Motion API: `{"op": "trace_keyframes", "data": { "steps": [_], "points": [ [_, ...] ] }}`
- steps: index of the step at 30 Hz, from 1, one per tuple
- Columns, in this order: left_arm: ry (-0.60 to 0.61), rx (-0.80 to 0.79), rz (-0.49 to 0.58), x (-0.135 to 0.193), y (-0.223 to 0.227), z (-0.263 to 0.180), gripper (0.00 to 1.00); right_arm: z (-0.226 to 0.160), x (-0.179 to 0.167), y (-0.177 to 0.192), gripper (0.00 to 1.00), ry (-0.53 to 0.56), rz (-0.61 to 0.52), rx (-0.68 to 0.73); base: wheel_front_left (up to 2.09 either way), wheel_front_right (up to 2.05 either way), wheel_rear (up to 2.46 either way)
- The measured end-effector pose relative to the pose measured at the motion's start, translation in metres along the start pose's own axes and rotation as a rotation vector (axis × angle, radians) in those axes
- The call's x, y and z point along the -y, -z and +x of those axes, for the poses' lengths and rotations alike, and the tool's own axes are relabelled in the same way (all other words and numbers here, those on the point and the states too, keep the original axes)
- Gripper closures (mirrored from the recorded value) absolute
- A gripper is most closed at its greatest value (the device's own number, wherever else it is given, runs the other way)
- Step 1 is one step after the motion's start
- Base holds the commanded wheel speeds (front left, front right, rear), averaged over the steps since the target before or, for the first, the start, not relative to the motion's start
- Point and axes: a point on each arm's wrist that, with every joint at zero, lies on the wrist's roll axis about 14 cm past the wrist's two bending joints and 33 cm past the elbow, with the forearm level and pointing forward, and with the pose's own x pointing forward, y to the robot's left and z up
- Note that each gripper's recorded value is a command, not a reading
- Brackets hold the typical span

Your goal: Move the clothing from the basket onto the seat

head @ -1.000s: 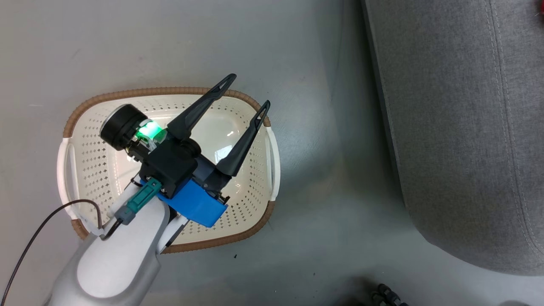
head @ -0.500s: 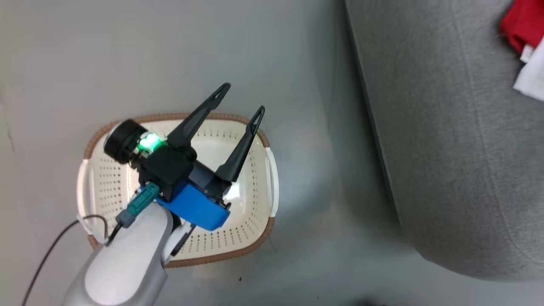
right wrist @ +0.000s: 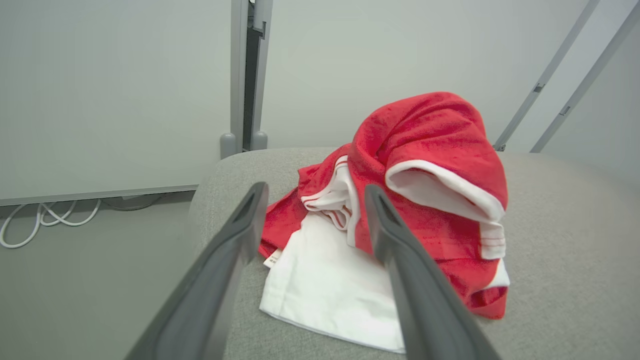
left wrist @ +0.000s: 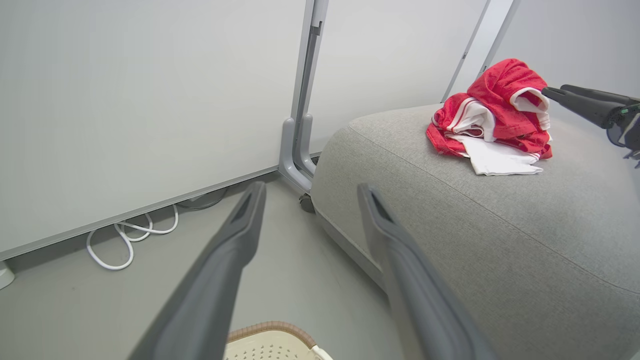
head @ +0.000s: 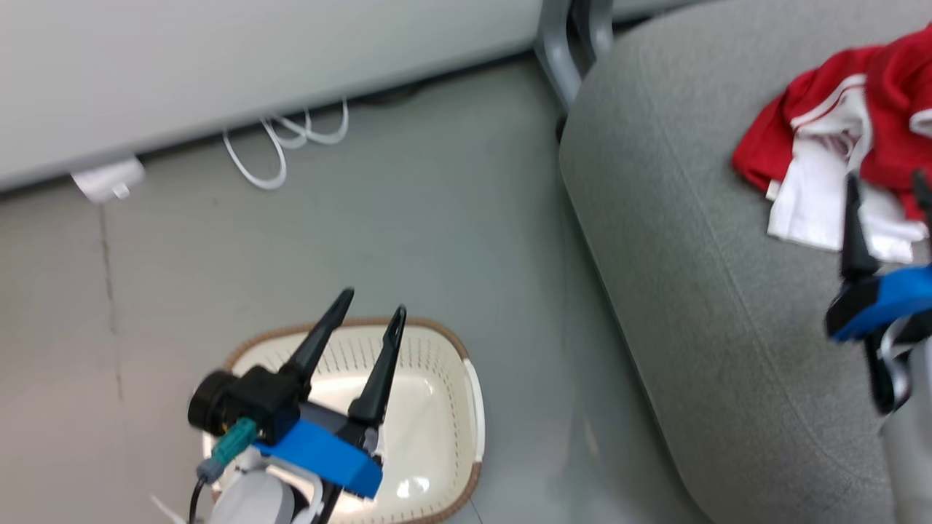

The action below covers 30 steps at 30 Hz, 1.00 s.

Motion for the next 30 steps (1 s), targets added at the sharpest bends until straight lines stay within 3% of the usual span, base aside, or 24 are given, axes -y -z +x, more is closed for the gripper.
{"op": "trace_keyframes", "data": {
  "steps": [8,19,30],
  "points": [
    [-0.111,0.050,0.028,-0.001,-0.030,-0.049,0.00,-0.054,-0.048,-0.033,0.00,-0.113,0.061,0.127,0.00,0.00,0.00],
    [-0.327,0.095,0.023,-0.040,-0.045,-0.114,0.00,-0.108,-0.131,-0.059,0.00,-0.301,0.153,0.186,0.00,0.00,0.00],
    [-0.452,0.117,0.034,-0.067,-0.051,-0.147,0.00,-0.132,-0.150,-0.055,0.00,-0.342,0.172,0.165,0.00,0.00,0.00]
  ]
}}
